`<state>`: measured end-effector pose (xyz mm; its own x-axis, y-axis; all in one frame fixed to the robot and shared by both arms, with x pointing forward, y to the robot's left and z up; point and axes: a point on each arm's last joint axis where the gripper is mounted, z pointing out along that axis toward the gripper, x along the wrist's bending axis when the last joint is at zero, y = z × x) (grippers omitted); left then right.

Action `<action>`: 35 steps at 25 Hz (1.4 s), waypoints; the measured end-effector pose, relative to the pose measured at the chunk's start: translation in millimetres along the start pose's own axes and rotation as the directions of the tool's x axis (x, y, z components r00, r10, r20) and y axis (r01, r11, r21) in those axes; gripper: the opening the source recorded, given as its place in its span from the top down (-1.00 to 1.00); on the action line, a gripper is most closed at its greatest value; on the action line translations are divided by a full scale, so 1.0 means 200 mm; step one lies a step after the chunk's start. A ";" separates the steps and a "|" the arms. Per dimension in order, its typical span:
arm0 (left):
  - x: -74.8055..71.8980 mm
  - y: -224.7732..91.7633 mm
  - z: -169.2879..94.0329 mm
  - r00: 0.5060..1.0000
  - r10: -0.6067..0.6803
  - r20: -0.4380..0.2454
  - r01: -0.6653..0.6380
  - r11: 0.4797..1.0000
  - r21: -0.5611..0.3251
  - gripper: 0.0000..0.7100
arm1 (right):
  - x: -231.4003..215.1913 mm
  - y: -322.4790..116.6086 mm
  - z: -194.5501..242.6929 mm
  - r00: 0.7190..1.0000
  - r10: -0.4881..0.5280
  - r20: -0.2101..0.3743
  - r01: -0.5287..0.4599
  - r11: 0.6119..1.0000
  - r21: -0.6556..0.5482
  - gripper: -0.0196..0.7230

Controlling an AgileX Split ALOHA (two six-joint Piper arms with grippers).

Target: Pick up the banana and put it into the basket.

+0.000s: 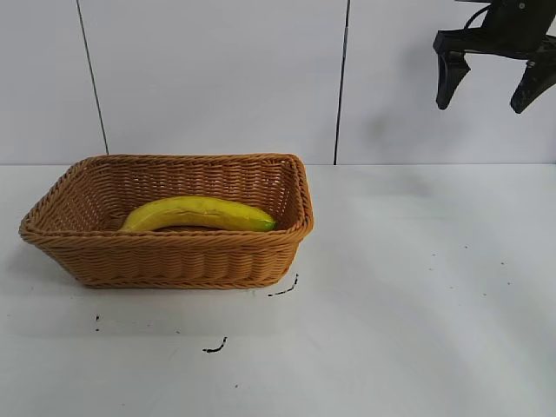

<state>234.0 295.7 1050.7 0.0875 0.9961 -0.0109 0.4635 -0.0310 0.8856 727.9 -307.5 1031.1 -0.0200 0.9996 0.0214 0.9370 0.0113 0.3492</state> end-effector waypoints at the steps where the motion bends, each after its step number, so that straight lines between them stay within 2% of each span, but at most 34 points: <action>1: 0.00 0.00 0.00 1.000 0.000 0.000 0.000 1.000 0.000 -0.94 | 0.00 -0.02 -0.01 1.000 0.002 -0.003 -0.002 1.000 0.010 -0.92; 5: 0.00 0.00 0.00 1.000 0.000 0.000 0.000 1.000 0.000 -0.94 | 0.02 -0.15 -0.09 1.000 0.013 -0.024 -0.012 0.997 0.071 -0.92; 13: 0.00 0.00 0.00 1.000 0.000 0.000 0.000 1.000 0.000 -0.94 | 0.05 -0.63 -0.31 0.999 0.015 -0.036 -0.006 0.976 0.215 -0.92; 20: 0.00 0.00 0.00 1.000 0.000 0.000 0.000 1.000 0.000 -0.94 | 0.07 -1.07 -0.56 0.999 0.003 -0.038 0.005 0.979 0.204 -0.92; 27: 0.00 0.00 0.00 1.000 0.000 0.000 0.000 1.000 0.000 -0.94 | 0.09 -1.51 -0.75 0.999 -0.029 -0.039 0.033 0.995 0.090 -0.92; 31: 0.00 0.00 0.00 1.000 0.000 -0.001 0.000 1.000 0.000 -0.94 | 0.10 -1.73 -0.81 0.999 -0.045 -0.026 0.043 0.997 -0.071 -0.92; 35: 0.00 0.00 0.00 1.000 0.000 -0.001 0.000 1.000 0.000 -0.94 | 0.11 -1.94 -0.85 0.999 -0.052 -0.010 0.047 0.967 -0.249 -0.92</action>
<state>234.0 295.8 1050.7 0.0870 0.9962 -0.0101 0.4635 -0.0315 0.8855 304.4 -294.2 1055.0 -0.0719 0.9973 0.0128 0.8183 0.0516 0.5725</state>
